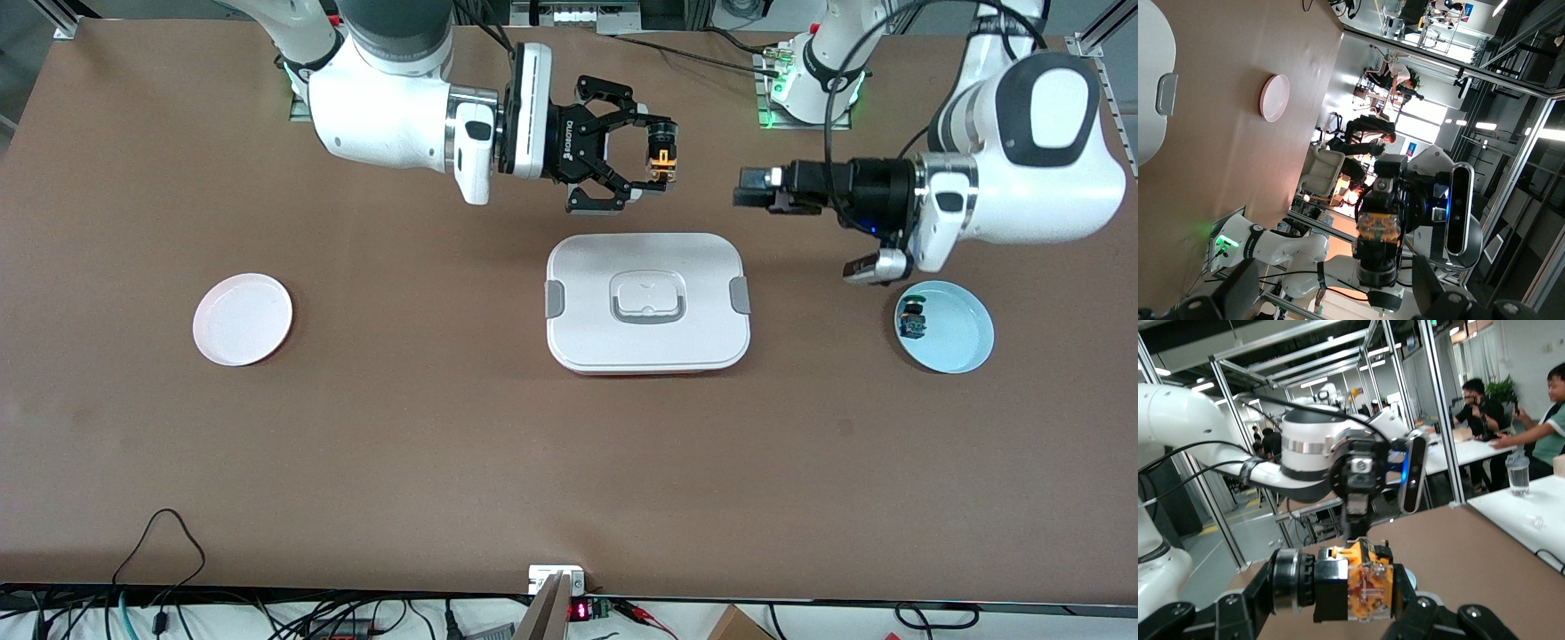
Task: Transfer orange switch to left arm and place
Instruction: 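Grasp the orange switch with the left gripper from the right gripper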
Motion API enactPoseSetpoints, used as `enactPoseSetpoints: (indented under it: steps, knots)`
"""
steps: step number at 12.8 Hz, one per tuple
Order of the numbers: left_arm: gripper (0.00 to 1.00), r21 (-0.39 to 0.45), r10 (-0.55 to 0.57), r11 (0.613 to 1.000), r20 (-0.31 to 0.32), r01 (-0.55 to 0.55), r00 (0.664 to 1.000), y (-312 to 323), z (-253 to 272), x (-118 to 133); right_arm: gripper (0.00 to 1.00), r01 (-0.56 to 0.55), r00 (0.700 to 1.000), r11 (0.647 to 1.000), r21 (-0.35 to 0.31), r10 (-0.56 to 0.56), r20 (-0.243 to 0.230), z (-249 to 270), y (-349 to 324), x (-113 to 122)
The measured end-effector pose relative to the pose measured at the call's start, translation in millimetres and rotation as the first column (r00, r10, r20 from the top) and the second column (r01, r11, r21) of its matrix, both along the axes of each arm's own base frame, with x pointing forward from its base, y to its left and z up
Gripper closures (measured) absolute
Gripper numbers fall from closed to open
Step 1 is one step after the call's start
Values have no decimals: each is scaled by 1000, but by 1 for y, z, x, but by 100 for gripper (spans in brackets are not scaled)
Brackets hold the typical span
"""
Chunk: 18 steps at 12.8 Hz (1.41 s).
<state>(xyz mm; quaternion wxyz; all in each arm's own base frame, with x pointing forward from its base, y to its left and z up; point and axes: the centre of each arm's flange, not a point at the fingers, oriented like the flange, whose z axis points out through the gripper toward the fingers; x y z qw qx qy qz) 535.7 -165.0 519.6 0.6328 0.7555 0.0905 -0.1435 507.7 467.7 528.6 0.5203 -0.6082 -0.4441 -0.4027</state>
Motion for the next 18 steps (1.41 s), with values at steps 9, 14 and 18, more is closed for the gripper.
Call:
enactPoseSetpoints:
  steps: [9,14,18]
  knots:
    - [0,56,130,990,-23,-128,991,-61,27,-31,27,44,998,987,156,-50,36,-13,13,-5]
    - [4,41,143,989,-8,-143,990,-55,36,-21,27,44,998,987,156,-50,37,-13,13,-6]
    - [34,36,140,989,5,-140,990,-57,41,-20,27,44,998,987,154,-49,34,-16,13,-5]
